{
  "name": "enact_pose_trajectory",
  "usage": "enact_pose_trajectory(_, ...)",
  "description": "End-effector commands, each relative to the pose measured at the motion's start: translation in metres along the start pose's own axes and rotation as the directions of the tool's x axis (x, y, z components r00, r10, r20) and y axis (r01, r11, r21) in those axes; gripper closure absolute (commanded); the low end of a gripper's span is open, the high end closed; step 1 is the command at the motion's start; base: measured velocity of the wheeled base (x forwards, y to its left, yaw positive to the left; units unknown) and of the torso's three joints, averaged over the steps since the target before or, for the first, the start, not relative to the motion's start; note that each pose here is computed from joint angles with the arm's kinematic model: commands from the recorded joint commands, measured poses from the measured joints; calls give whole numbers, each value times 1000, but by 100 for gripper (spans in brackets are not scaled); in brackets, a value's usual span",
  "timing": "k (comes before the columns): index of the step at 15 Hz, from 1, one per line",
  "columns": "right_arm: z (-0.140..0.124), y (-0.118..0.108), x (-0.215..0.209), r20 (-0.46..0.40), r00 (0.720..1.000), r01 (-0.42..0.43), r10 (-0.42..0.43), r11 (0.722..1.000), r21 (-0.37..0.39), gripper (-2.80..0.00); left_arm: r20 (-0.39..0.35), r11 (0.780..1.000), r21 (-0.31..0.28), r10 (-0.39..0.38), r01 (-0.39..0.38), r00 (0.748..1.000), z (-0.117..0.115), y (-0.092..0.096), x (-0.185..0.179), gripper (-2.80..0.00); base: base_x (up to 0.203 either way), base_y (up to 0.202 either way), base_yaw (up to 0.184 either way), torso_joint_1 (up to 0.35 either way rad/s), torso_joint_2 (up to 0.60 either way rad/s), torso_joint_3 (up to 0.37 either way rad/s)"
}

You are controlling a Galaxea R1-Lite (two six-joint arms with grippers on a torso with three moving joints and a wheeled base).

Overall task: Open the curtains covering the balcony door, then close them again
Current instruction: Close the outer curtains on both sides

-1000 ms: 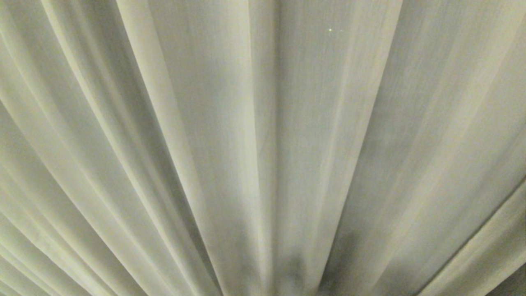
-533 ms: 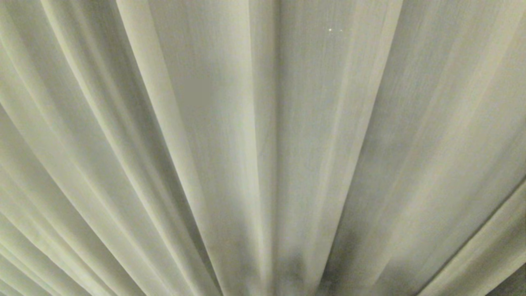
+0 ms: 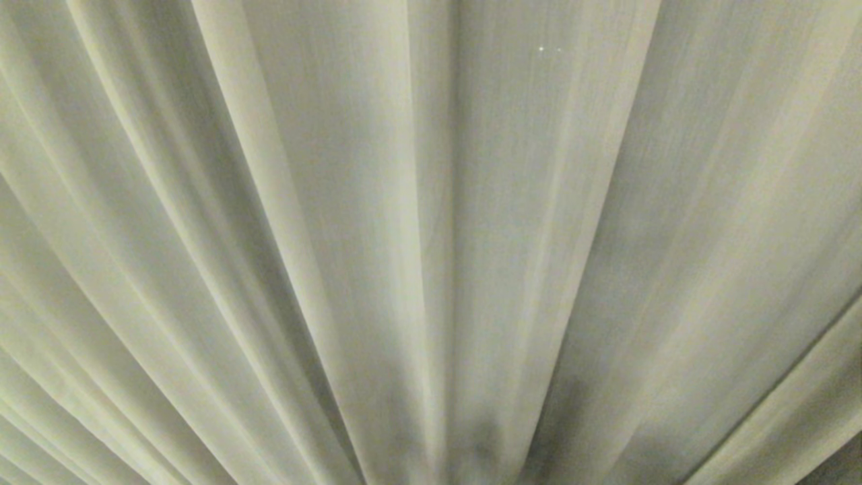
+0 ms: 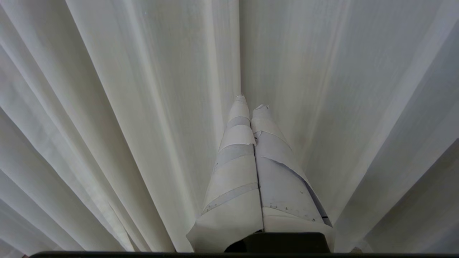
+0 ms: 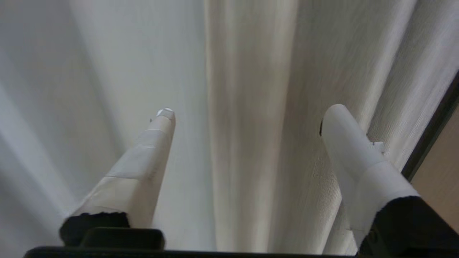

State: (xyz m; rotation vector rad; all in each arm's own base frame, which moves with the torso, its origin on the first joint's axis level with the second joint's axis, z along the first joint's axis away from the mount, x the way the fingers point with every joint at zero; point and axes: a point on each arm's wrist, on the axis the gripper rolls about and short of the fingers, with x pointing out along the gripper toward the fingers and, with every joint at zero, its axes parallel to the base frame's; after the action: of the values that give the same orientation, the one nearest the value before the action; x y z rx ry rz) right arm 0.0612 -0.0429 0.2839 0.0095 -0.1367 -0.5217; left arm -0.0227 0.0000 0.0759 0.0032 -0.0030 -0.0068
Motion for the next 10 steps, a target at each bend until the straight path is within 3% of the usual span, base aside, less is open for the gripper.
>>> enact_pose_trajectory(1,-1,-2,5,-1,1000,23,-23,1000,-1,-280,2,1000,0,1,-1,1000,0,0,0,0,0,0,0,0,0,0)
enact_pose_trajectory(7,6,-7,22,70,997,40,-41,999,8,-280,2,1000,0,1,-1,1000,0,0,0,0,0,0,0,0,0,0)
enact_pose_trajectory(10,3,-9,33,46,998,40,-40,999,14,-280,2,1000,0,1,-1,1000,0,0,0,0,0,0,0,0,0,0)
